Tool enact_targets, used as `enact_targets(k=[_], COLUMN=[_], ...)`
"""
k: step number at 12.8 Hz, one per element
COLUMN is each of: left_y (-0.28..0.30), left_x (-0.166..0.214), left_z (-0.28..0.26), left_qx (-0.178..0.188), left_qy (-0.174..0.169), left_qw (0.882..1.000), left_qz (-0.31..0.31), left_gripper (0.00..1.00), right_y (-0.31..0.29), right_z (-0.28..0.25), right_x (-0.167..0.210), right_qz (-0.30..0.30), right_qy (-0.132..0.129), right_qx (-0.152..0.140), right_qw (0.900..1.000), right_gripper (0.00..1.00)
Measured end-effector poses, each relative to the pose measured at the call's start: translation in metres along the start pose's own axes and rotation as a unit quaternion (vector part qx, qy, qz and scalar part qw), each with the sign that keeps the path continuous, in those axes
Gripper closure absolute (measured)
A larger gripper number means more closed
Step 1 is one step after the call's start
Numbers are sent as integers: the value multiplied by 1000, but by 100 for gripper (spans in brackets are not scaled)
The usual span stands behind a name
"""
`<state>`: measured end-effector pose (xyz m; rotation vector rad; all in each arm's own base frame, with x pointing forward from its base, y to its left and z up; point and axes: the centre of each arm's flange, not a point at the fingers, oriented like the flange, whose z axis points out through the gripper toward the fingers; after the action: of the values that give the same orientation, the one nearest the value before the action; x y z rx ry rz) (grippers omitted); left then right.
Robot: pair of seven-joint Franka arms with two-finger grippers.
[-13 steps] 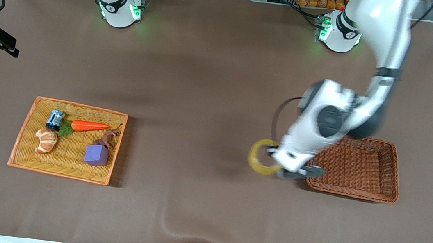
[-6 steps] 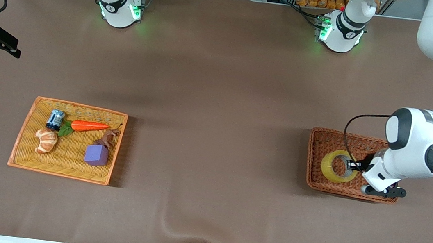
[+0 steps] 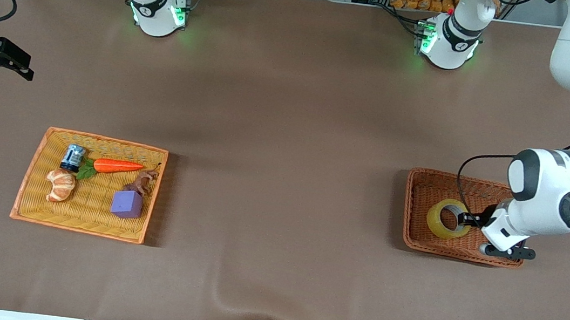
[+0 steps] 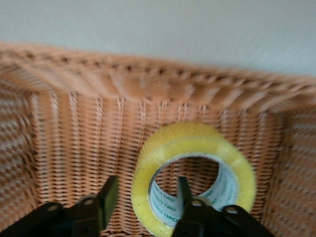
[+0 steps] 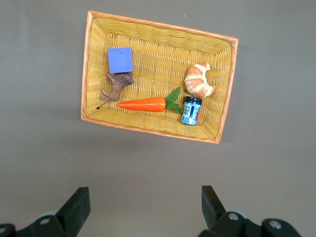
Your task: Transfer tape with both arms
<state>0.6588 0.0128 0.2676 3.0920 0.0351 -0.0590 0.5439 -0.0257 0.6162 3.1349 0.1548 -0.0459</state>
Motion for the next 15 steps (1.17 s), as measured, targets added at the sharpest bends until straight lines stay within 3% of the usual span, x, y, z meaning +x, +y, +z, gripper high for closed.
enact_targets(k=[3, 6, 9, 15], left_y=[1, 8, 13, 54], left_x=[14, -1, -41, -92], left_z=[-99, -230, -314, -360], left_qx=[49, 70, 64, 53], left_qy=[47, 58, 72, 46], left_qw=[997, 995, 995, 998], left_qz=[37, 41, 27, -8], left_gripper=[2, 0, 0, 0], right_y=[-1, -4, -4, -4], right_z=[-1, -4, -5, -5], right_x=[1, 1, 2, 2], right_qz=[-1, -4, -3, -3], right_qy=[4, 9, 12, 12], right_qx=[0, 0, -1, -1], right_qw=[1000, 1000, 1000, 1000], right_gripper=[0, 0, 0, 0])
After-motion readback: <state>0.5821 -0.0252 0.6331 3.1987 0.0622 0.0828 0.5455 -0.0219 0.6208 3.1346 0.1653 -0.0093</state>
